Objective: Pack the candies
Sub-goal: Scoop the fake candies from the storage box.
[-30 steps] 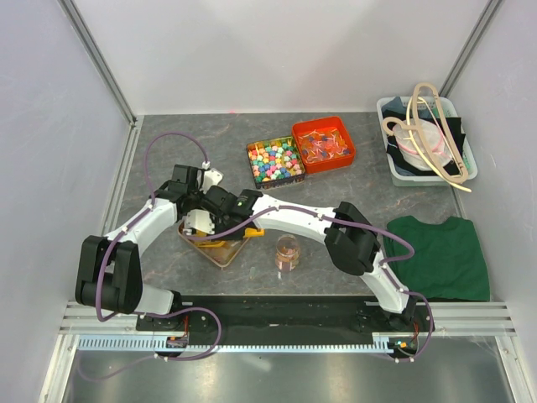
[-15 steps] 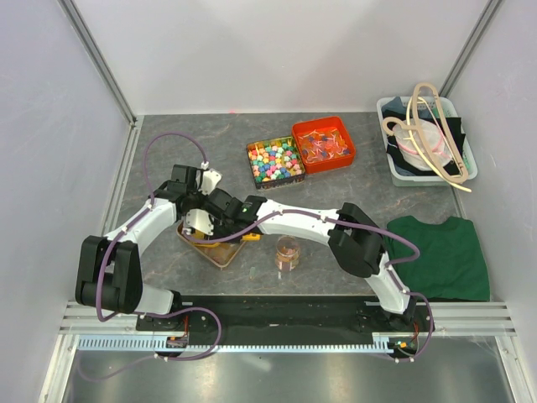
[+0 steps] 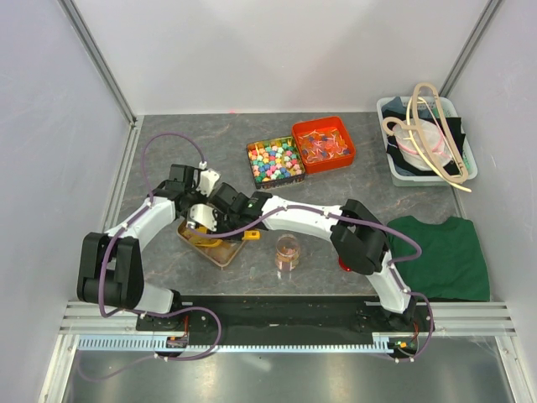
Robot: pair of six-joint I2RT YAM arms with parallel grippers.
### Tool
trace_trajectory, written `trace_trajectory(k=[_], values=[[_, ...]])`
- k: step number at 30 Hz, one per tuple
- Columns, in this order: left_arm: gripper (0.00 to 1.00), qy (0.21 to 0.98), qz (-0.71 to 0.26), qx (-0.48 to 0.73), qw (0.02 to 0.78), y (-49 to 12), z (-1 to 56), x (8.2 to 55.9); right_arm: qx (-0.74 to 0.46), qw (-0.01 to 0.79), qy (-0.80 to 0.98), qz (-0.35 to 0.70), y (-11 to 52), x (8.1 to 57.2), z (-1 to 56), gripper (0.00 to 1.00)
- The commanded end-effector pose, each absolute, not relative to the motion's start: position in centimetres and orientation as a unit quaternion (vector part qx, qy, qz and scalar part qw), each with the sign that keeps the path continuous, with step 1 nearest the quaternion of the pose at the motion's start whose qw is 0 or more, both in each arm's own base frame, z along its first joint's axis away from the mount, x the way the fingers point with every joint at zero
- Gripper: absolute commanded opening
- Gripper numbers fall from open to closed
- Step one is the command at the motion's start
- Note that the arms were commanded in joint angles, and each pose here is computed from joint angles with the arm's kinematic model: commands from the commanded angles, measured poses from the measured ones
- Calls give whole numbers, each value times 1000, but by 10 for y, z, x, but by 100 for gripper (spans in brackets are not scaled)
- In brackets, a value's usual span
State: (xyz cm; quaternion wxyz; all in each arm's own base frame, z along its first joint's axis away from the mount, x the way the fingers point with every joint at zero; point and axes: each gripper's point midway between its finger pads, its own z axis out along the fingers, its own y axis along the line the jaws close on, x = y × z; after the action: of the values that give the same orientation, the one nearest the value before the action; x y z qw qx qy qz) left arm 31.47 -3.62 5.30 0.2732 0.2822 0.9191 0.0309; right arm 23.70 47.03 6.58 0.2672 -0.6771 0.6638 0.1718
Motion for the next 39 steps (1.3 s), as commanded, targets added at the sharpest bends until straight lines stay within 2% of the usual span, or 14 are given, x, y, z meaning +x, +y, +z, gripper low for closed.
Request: trace_trajectory(k=[1, 16, 29, 39], values=[[2, 900, -9, 271, 340, -59, 80, 342, -653, 289, 662, 227, 480, 240, 91, 0], [2, 899, -5, 282, 336, -57, 78, 343, -674, 293, 651, 190, 459, 251, 100, 0], [2, 901, 1, 281, 329, -54, 75, 343, -673, 306, 642, 202, 446, 249, 124, 0], [2, 901, -5, 278, 332, -57, 80, 347, -681, 289, 642, 202, 417, 242, 117, 0]])
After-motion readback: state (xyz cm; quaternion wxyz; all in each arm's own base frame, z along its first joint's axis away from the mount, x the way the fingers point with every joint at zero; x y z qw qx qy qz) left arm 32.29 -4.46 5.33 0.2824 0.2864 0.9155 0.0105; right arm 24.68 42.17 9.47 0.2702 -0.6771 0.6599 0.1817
